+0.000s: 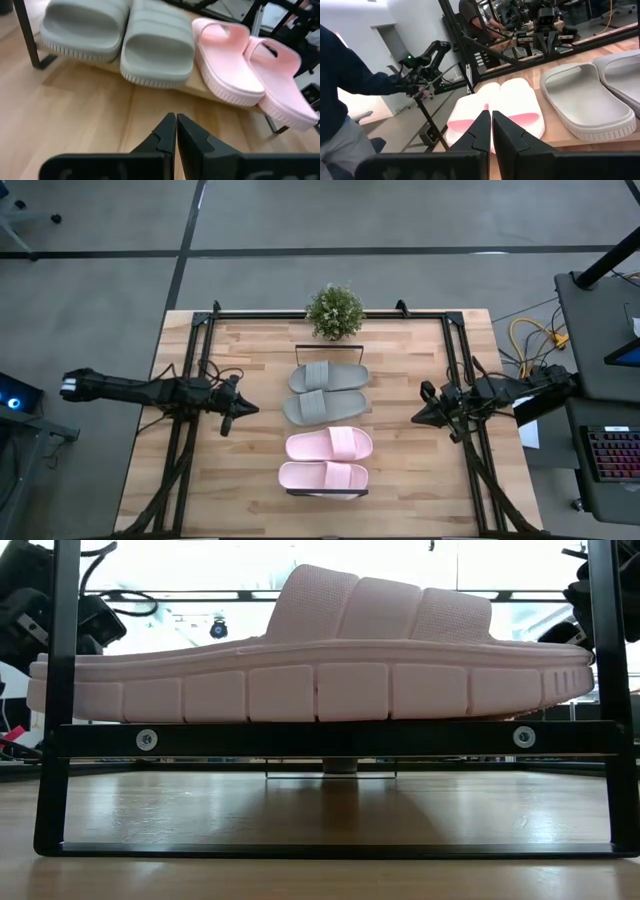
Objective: Pick and place slides into the shelf
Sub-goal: Return to Home Position
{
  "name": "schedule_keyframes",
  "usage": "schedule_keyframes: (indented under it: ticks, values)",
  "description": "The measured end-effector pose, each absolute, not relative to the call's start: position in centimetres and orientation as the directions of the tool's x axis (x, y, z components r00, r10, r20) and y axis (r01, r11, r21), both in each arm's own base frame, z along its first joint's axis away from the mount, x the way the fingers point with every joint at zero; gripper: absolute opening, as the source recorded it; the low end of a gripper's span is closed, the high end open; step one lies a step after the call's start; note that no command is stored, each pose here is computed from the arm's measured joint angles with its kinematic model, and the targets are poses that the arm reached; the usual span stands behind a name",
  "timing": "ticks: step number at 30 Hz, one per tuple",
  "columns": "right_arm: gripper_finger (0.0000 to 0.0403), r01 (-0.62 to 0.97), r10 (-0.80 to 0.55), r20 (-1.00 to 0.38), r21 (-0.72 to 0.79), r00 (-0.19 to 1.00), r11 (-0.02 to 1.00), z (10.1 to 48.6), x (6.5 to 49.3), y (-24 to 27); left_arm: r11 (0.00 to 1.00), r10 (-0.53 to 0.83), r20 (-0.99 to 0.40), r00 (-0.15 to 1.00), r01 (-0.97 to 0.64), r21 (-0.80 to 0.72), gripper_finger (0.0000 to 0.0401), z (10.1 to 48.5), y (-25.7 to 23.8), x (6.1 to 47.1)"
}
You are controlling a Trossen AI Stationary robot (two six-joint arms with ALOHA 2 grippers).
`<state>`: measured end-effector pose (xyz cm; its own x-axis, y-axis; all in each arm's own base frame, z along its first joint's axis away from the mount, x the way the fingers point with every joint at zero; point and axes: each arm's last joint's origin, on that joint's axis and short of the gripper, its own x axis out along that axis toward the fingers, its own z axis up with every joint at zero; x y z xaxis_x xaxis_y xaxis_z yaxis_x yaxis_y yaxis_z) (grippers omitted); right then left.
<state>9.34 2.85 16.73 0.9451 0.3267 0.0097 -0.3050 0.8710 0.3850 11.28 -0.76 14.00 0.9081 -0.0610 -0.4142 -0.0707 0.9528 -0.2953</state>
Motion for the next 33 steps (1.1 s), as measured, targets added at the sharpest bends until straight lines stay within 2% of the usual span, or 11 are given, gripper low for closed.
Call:
schedule_keyframes:
  ticks: [5,14,19,33]
  values:
    - [0.0009,-0.306,0.327,0.01,0.384,0.945,0.871,16.7,9.3,2.9,0.953,-0.061,-0.423,0.904,-0.073,-0.293,0.0,14.3,-0.8,11.3]
    - [0.0009,-0.283,0.31,-0.011,0.376,0.951,0.882,16.6,9.5,2.8,0.962,-0.046,-0.252,0.966,-0.025,-0.273,0.0,15.7,-0.7,10.5]
    - [0.0009,-0.264,0.301,-0.04,0.376,0.953,0.888,16.3,9.6,2.9,0.965,-0.042,-0.21,0.977,-0.015,-0.263,0.0,16.1,-0.6,10.1]
    - [0.0009,-0.251,0.3,-0.071,0.384,0.951,0.888,16.1,9.8,2.9,0.972,-0.033,-0.273,0.961,-0.033,-0.234,0.0,15.7,-0.6,10.3]
